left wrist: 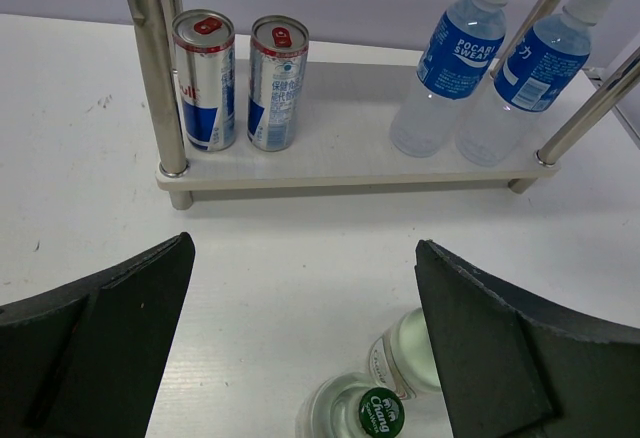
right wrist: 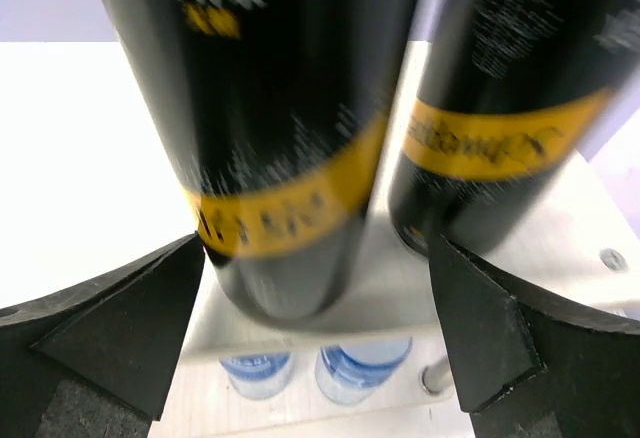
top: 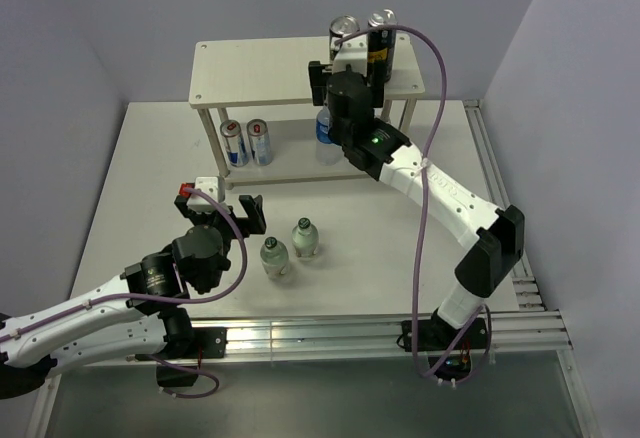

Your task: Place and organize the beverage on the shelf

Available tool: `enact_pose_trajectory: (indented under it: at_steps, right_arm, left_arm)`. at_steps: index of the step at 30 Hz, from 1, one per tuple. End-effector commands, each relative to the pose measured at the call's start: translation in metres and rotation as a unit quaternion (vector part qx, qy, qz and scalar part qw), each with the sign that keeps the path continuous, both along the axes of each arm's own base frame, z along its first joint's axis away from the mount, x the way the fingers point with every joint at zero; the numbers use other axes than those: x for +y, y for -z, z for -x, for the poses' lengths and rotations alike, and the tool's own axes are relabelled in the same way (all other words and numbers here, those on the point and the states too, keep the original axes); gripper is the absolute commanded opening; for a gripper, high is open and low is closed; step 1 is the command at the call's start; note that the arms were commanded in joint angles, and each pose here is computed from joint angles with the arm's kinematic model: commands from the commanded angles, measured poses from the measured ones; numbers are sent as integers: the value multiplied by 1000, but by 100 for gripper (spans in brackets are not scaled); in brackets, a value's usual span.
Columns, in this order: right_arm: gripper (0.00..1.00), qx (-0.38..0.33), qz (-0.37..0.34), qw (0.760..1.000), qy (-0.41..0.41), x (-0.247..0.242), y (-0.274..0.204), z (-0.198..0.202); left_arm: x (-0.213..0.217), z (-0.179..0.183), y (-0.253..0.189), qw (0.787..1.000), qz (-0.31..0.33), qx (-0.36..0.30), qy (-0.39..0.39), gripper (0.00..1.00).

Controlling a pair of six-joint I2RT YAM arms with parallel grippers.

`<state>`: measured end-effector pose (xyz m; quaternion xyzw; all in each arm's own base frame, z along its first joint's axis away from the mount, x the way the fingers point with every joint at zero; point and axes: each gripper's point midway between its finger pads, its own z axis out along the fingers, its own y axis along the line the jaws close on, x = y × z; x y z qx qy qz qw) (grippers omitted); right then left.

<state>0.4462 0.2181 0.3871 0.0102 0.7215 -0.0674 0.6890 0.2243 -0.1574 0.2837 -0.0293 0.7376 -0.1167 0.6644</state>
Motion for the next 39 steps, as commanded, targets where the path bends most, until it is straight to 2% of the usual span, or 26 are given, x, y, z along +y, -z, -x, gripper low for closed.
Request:
enact_pose_trajectory:
  at_steps: [1,8,10,12,13,14,16,17,19,21,22,23,28,33,38,39]
  right_arm:
    - [100,-34,-45,998,6,-10,-29,23]
    - [100,-20,-64,998,-16,-6,-9,62]
    - [100,-28,-82,996,-24,-5,-16,85]
    - [100,-16,-79,996,-46,0,2,106]
    - [100,-22,-109,991,-73,5,-6,129]
    - [100,-6,-98,990,-98,11,15,141]
    - [100,-7,-116,985,-129,6,16,171]
    - [100,15,-95,982,-163,17,38,192]
    - [100,24,-114,975,-189,12,44,217]
    - [100,60,-92,968,-227,16,73,245]
    - [100,68,-121,963,-233,12,75,255]
    - [100,89,-101,959,-248,12,94,267]
    - [100,130,-136,945,-268,5,133,293]
    - [100,140,-186,928,-291,8,151,302]
    - [100,176,-160,926,-294,25,189,307]
    - [100,182,-164,926,-287,26,195,307]
  left_arm:
    - [3,-1,-10,1000,12,-8,-10,99]
    - [4,-1,-12,1000,12,-6,-12,99]
    - [5,-1,-12,1000,13,-7,-14,99]
    - [5,-2,-10,1000,8,-4,-15,99]
    - [5,-1,-11,1000,11,-3,-16,99]
    - [3,-1,-10,1000,10,0,-12,99]
    - [0,1,-2,1000,-2,14,-6,99]
    - [-3,2,0,1000,6,23,-5,99]
    - [-16,10,8,998,0,56,19,99]
    - [-27,16,19,996,-12,84,37,99]
    - [-29,25,26,993,-18,104,44,99]
    - [-29,30,30,992,-20,113,45,99]
    - [-37,70,51,983,8,161,83,99]
    - [-48,86,84,978,18,188,92,99]
    - [-65,90,132,974,10,204,95,99]
    - [-66,89,150,974,-10,207,90,99]
